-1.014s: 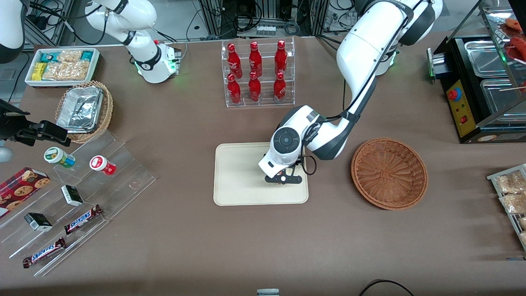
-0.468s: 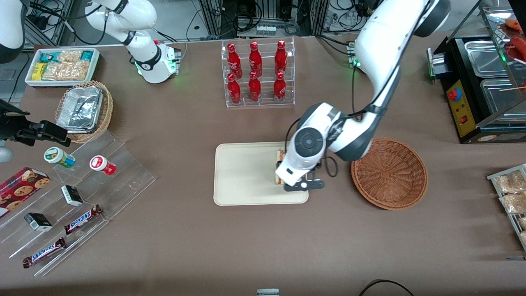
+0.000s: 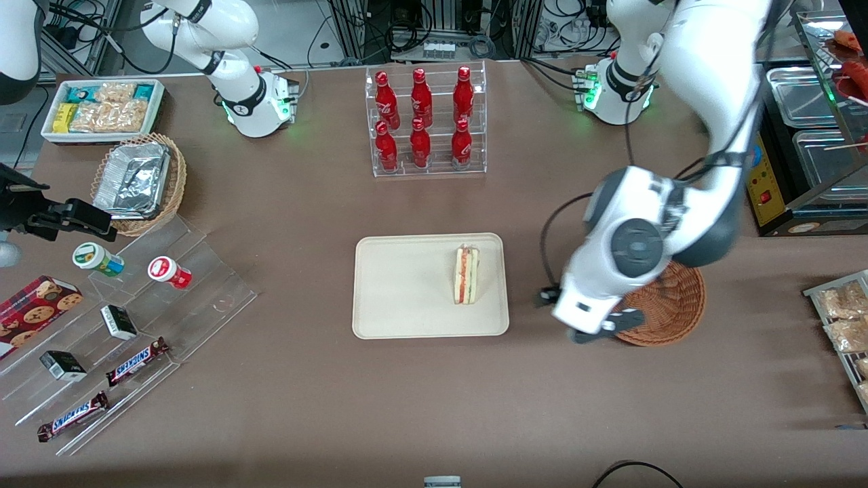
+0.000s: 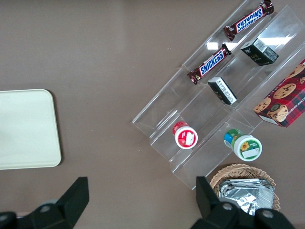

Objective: Place sandwich from basket to tray

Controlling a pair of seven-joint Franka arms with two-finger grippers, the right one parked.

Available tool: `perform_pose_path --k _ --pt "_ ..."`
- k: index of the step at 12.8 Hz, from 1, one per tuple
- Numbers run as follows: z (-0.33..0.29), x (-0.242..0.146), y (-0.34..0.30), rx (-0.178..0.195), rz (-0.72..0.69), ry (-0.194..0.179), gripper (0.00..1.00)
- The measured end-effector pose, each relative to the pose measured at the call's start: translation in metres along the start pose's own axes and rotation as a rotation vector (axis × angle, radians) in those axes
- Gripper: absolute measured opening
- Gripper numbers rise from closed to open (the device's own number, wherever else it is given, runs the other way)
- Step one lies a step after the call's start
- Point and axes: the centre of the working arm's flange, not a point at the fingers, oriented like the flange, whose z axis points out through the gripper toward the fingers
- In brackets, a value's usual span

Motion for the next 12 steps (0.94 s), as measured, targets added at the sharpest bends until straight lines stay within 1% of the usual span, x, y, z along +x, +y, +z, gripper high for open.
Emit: perform_pose_path --k 2,3,5,7,8,10,12 --pt "-0.025 0.02 -0.045 0.003 0.001 0.0 1.0" --pt "-0.037 0.026 -0.066 0.012 0.021 -0.011 1.0" --pt "-0.056 0.031 -0.1 0.025 0.115 -0.032 1.0" --pt "-0.073 0.028 -0.124 0.041 0.243 -0.067 1.0" --pt "-0.083 0.025 -0.133 0.047 0.294 -0.079 1.0" --pt "-0.108 0.018 -0.154 0.051 0.319 -0.077 1.0" --pt "-0.135 0.004 -0.177 0.062 0.343 -0.101 1.0"
